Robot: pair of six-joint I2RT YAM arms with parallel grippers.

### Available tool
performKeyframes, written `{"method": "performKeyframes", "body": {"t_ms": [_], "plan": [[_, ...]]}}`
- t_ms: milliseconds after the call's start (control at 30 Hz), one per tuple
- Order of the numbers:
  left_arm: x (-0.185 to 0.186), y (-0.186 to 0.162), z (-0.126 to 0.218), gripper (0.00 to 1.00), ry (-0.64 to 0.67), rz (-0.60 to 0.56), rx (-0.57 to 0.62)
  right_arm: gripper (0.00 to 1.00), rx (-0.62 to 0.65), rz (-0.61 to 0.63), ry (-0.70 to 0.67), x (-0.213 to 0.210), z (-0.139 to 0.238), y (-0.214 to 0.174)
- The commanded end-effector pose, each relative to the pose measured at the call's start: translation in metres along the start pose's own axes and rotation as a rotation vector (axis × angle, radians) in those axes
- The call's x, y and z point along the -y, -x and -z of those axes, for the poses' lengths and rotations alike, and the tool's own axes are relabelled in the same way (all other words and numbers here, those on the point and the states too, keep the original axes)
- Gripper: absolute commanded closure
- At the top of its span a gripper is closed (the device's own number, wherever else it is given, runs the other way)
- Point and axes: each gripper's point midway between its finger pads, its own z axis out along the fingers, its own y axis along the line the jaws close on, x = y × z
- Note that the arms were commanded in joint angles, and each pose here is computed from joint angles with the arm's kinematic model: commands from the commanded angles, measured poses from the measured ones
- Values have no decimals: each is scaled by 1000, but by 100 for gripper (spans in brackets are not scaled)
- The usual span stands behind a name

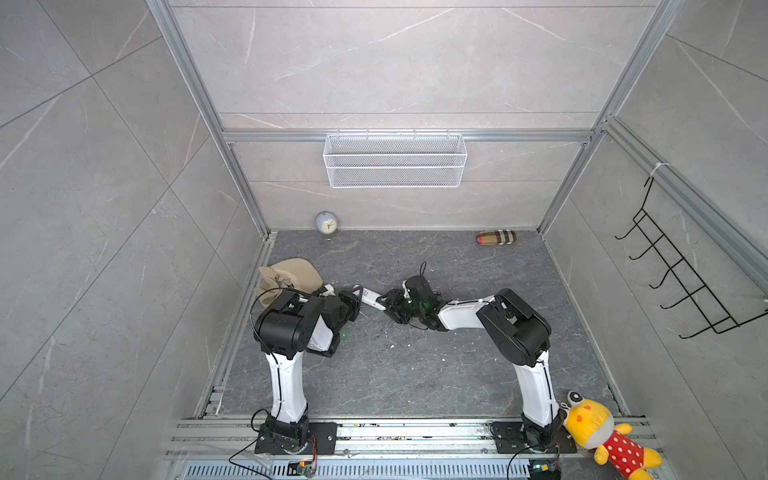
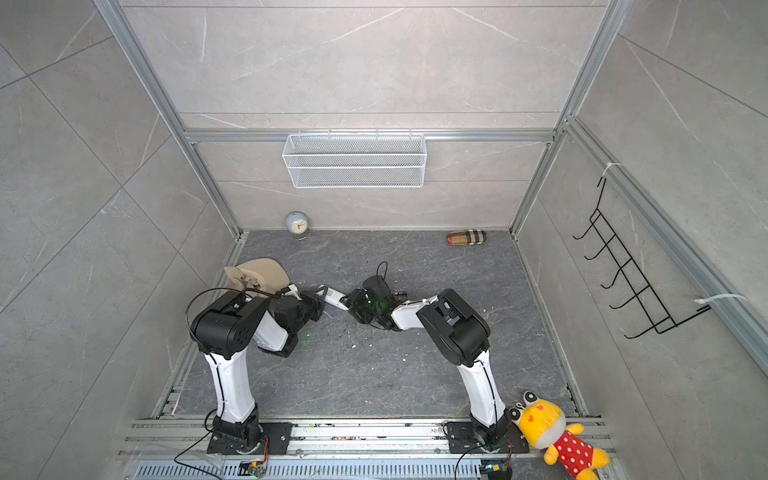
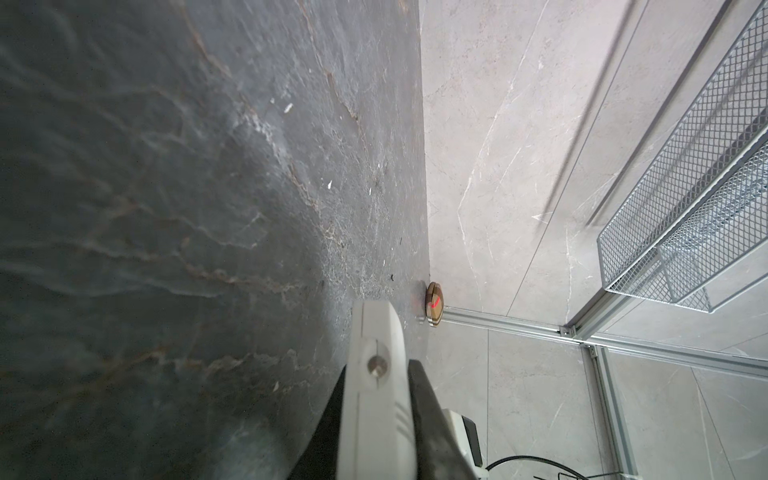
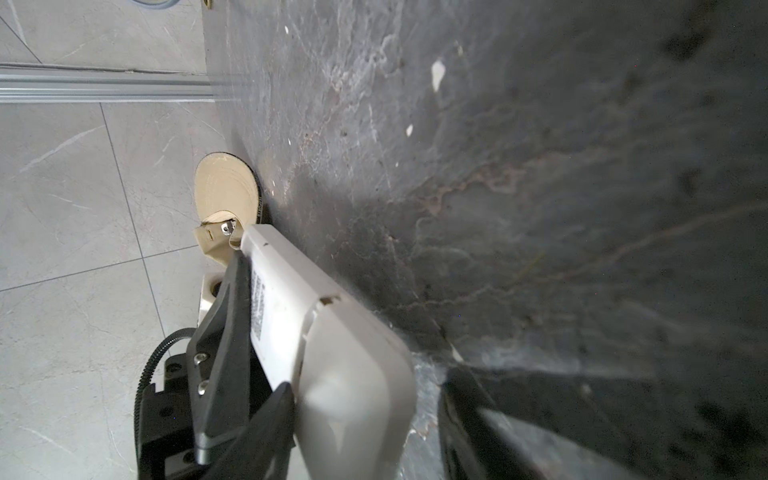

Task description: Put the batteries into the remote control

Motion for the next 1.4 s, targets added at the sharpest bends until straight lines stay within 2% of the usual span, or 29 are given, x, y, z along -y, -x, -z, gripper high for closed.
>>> {"method": "performKeyframes", "body": {"t_ms": [0, 100, 267, 633, 800, 1133, 1233, 1367], "plan": [[53, 6, 2, 100, -157, -34, 17, 53, -11, -6, -94, 28, -5, -3], [54, 10, 4, 100, -158, -56, 30, 60, -7, 8, -123, 36, 1, -4], [43, 10, 2, 100, -134, -74, 22, 64, -7, 24, -154, 51, 8, -2], [39, 14, 3, 100, -126, -90, 21, 65, -8, 148, -329, 71, 30, 3], [35, 11, 1, 100, -120, -96, 1, 61, -17, 216, -372, 76, 37, 6], [26, 10, 1, 100, -99, -123, 1, 58, -43, 237, -406, 81, 40, 6], [20, 9, 0, 100, -86, -123, -7, 53, -37, 253, -434, 83, 44, 8], [17, 8, -1, 100, -80, -119, -13, 46, -28, 252, -374, 68, 44, 7]]}}
